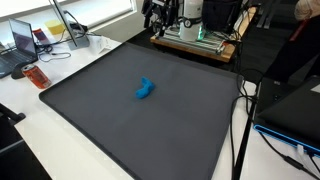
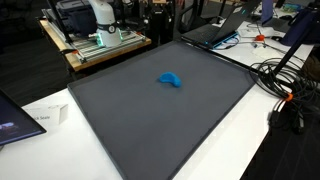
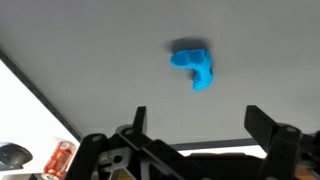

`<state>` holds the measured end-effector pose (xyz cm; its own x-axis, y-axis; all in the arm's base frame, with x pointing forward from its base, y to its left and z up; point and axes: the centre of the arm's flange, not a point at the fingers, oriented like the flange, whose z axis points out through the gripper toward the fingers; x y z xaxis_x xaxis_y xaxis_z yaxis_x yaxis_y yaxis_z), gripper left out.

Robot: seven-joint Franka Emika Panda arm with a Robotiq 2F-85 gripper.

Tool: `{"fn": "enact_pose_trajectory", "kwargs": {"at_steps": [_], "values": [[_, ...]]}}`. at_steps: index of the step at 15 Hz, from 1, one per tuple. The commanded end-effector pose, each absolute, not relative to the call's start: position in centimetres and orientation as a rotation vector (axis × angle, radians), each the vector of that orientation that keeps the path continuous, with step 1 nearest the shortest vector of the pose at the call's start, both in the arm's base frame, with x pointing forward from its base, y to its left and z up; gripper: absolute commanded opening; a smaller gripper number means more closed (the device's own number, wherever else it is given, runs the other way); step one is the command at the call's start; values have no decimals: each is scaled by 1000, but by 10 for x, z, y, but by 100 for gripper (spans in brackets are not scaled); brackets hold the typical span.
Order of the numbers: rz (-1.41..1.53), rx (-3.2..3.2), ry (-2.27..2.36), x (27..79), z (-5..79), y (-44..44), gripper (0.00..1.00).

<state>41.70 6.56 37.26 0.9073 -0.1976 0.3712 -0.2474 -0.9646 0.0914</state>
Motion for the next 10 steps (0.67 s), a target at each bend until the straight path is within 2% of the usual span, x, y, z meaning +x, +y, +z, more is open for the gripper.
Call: {"fn": "enact_pose_trajectory", "kwargs": {"at_steps": [1,10], "values": [[569,2932,-155,426,408,76,100],[576,2925,-197,422,396,80,100]]}}
